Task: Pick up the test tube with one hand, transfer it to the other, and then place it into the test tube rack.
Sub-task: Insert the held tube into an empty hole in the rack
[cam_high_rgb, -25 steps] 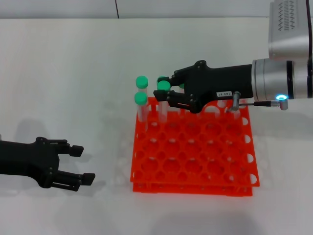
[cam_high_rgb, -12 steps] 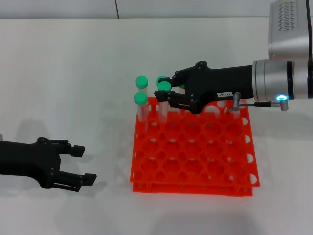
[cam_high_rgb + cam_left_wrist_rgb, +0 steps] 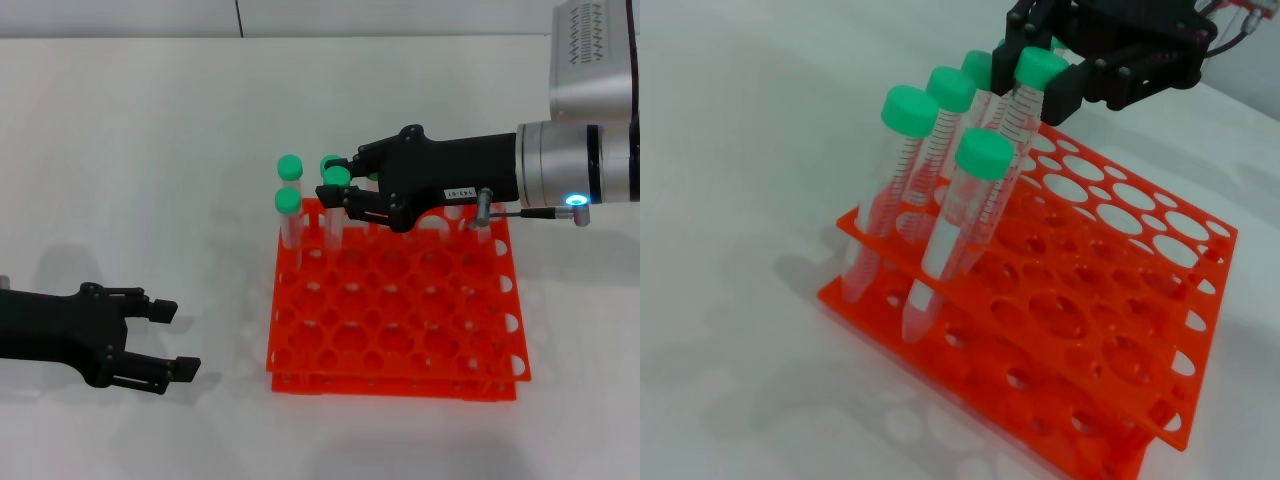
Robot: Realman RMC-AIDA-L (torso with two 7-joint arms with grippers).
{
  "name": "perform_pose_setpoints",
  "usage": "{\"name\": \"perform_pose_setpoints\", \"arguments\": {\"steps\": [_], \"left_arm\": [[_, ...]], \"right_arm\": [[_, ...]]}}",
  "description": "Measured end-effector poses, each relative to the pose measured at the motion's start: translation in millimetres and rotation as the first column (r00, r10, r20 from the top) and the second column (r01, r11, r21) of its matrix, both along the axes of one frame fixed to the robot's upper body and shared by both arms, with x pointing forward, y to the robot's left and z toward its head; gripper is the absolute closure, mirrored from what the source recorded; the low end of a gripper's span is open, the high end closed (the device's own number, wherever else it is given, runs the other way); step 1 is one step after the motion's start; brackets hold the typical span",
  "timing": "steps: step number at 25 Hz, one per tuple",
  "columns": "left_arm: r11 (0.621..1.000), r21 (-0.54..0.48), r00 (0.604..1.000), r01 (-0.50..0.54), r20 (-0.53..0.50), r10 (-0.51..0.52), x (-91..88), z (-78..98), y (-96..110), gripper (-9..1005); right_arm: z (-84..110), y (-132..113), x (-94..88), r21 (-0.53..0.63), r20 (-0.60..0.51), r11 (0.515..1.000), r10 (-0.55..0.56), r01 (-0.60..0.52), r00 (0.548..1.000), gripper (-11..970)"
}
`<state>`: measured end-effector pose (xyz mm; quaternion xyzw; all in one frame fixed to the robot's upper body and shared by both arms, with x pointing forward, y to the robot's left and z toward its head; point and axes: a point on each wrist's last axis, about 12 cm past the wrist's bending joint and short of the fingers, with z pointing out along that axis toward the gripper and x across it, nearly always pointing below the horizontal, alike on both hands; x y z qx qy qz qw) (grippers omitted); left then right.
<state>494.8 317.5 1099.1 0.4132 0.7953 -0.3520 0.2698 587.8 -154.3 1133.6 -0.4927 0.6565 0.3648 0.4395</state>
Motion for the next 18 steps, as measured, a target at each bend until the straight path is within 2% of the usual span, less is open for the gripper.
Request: {"name": "perform_pose_setpoints", "arguments": {"steps": [18], "left_arm": [[1.0,0.002,1.0,0.002,0.005,-0.002,1.4,0.8,-0.5,117]], "right_arm": [[-2.8,-1.1,0.0,-0.003,-0.01,1.0,-0.006,0.006,1.0,693]]}}
